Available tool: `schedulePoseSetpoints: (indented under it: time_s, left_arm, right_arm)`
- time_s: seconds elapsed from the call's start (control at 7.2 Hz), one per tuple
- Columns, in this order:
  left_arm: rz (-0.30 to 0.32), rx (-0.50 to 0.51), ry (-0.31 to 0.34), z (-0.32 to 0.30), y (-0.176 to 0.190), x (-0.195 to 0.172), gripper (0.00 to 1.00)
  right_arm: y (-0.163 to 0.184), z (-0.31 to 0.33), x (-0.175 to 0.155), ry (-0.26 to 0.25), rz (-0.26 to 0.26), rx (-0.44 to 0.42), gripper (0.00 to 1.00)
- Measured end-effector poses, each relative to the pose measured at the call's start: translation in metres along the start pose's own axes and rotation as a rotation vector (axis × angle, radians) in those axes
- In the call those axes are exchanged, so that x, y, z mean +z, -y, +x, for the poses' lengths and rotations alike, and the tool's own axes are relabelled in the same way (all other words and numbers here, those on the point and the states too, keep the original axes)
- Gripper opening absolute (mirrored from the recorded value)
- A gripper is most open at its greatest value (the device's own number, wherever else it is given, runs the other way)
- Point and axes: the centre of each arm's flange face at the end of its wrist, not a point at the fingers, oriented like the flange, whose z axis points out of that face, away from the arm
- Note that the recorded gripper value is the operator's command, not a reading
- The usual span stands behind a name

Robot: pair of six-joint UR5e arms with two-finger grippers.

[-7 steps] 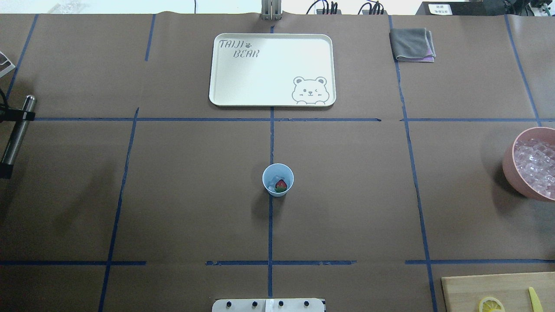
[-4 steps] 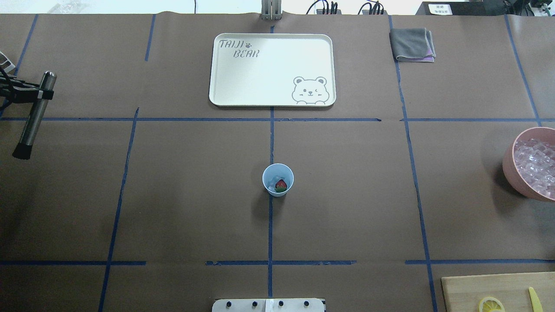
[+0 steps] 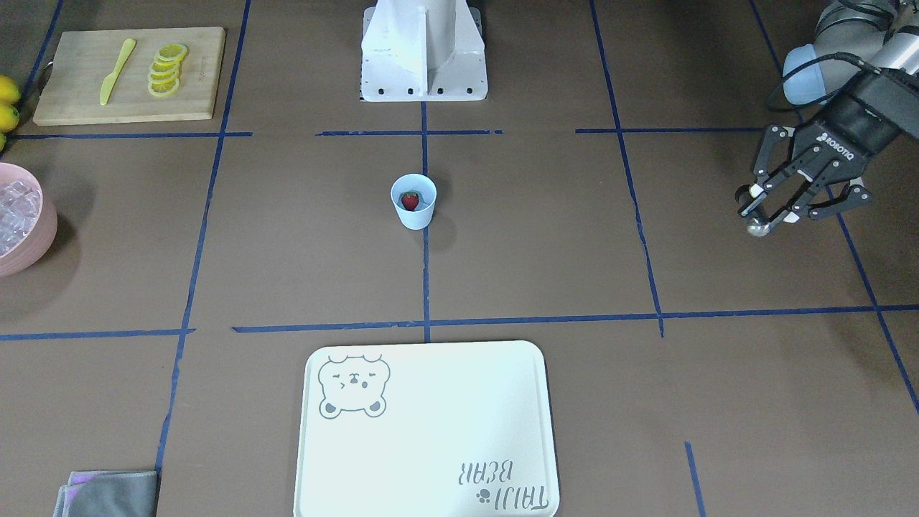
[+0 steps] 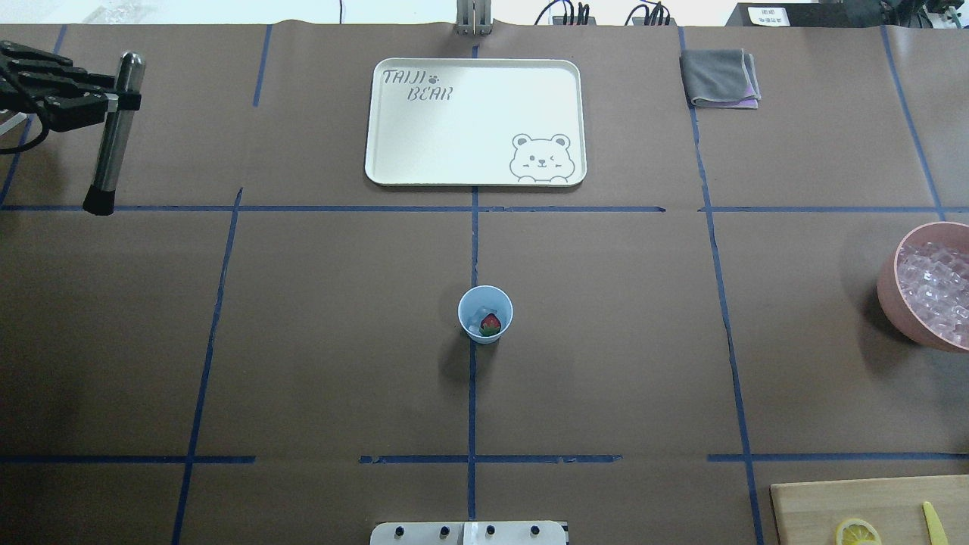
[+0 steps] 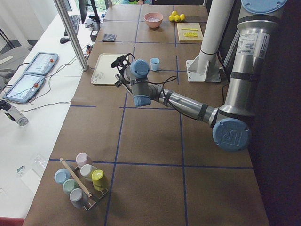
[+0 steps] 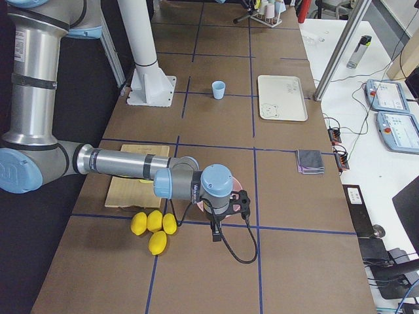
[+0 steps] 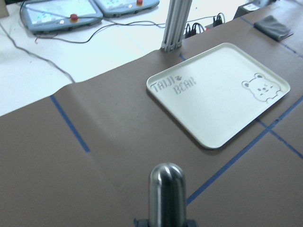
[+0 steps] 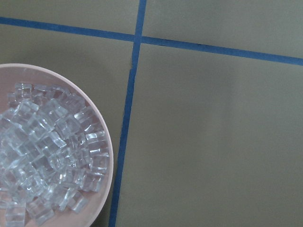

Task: Mash ice and strawberries in cup
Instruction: 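Lift the pestle upright and carry it over the blue cup, then push the pestle down into the cup and press the contents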

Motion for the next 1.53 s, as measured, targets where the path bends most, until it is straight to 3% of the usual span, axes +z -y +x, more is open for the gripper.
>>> schedulePoseSetpoints:
  time_s: [0.42, 0.69, 0.97, 1.25, 1.53]
  left_arm:
    - [0.056, 0.102, -0.195, 0.088, 0.042, 0.061, 0.00]
    - [0.143, 0.171, -0.304, 0.147, 0.069, 0.089, 0.00]
    - [0.304, 0.181, -0.354, 0.218, 0.071, 0.123, 0.00]
    - [0.468, 0.142, -0.374, 0.285, 0.040, 0.147, 0.00]
    - [0.523, 0.158, -0.366, 0.309, 0.015, 0.168, 0.00]
  right_arm:
    - [-0.001, 0.000, 0.000, 0.001, -0.001, 0.011, 1.00]
    - [-0.001, 0.000, 0.001, 0.003, -0.002, 0.013, 1.00]
    - [-0.002, 0.001, 0.001, 0.004, -0.003, 0.015, 1.00]
    - [-0.001, 0.001, 0.000, 0.003, -0.002, 0.016, 1.00]
    - [0.000, 0.000, 0.000, 0.001, -0.001, 0.015, 1.00]
